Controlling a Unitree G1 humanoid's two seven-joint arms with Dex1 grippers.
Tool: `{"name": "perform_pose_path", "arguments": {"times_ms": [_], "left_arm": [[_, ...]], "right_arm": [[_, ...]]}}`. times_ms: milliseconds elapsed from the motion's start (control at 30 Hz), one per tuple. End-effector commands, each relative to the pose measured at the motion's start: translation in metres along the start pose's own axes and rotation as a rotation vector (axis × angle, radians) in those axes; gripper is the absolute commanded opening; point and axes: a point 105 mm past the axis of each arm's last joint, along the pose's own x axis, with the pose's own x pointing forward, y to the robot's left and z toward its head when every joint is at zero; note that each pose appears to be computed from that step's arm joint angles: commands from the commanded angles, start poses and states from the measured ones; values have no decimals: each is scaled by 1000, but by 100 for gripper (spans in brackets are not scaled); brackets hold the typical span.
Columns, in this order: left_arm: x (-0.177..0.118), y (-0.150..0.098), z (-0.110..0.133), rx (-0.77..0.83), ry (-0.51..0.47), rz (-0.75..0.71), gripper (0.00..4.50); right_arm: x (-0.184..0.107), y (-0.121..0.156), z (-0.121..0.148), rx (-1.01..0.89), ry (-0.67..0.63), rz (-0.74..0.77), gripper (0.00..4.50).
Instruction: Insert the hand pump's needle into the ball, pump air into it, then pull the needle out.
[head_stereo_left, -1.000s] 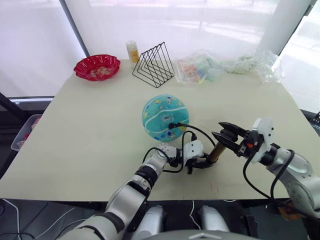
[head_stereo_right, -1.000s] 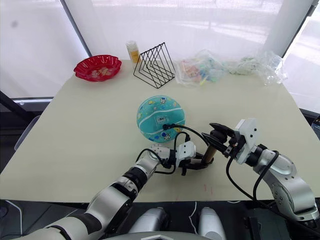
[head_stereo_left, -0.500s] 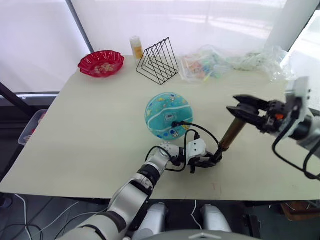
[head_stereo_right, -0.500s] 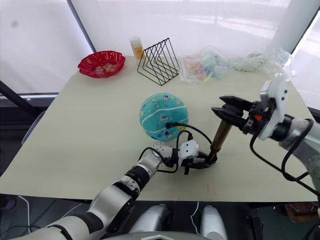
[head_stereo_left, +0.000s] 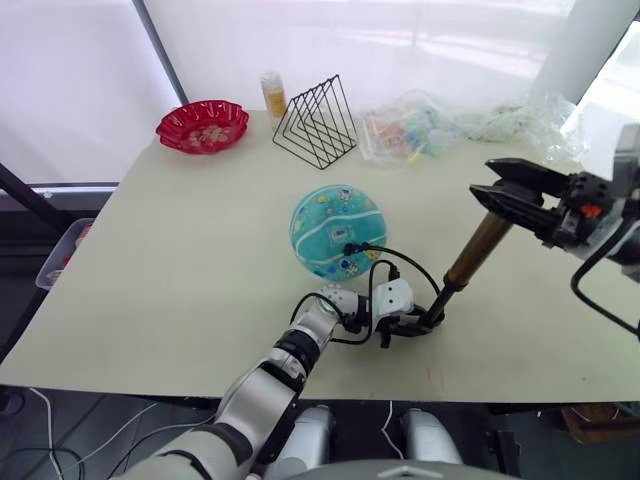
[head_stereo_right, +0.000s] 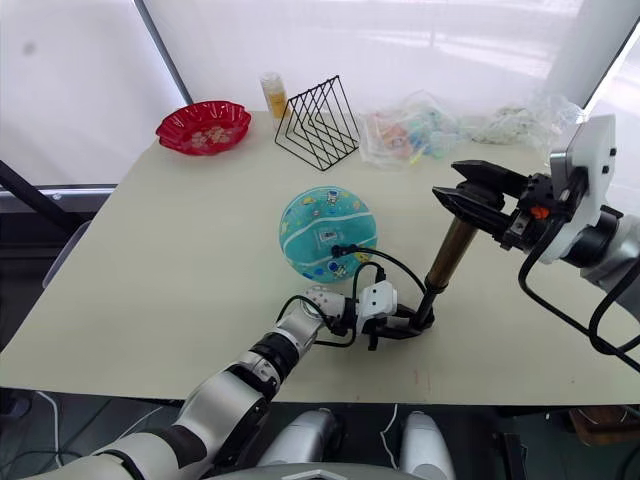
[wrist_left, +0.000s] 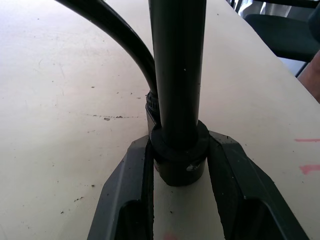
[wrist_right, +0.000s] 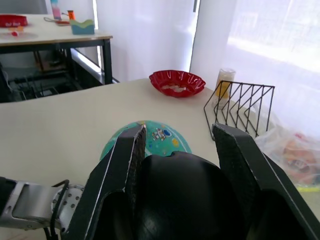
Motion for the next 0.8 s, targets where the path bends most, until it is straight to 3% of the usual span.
{"name": "perform_pose_path", "arguments": {"times_ms": [33,200,367,633,800], "left_arm": [[-5,-32,-52,-121,178,-89,104],[-4,-32,-52,-118,180,-80,104],[-4,-34,-54,-129,178,-77,104],[-4,-37,-55,-124,178,-90,104],[-5,-38,-56,-124,178,-95,104]], "right_arm": [[-1,7,-79,77,176,-32,162],[-6,21,-142,122,274,-39,162],[-3,27,-151,144,228,-60,162],[2,-6,-43,1,-17,-62,162],[-5,-18,11,-70,-72,-49,162]]}}
